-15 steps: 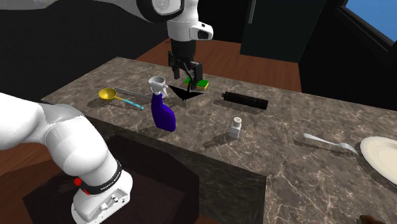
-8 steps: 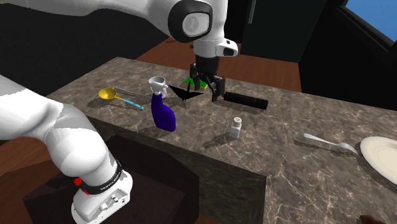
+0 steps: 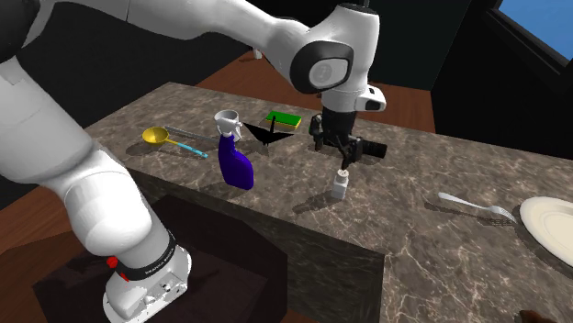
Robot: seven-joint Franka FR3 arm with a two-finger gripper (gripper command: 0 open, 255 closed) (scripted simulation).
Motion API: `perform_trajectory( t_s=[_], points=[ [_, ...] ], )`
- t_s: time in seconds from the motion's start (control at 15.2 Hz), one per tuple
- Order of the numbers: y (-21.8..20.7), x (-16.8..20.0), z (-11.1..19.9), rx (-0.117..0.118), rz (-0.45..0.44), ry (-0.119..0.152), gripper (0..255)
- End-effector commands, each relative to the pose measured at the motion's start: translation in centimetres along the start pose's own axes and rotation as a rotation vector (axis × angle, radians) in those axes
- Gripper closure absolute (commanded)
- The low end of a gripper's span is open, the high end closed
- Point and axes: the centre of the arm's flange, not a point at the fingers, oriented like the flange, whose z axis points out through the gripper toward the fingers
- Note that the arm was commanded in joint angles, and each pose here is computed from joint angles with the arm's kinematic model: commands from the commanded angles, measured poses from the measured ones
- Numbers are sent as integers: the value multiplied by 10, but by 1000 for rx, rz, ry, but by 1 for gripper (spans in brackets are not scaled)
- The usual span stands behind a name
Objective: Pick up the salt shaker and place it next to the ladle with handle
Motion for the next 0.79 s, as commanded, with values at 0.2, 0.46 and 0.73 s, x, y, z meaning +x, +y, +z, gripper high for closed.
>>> perform_trajectory(
  t_s=[0.2, 0.46, 0.73],
  points=[
    [28, 21, 28, -4, 12, 4, 0],
    [28, 21, 49, -4, 12, 4, 0],
    [28, 21, 57, -4, 12, 4, 0]
  ],
)
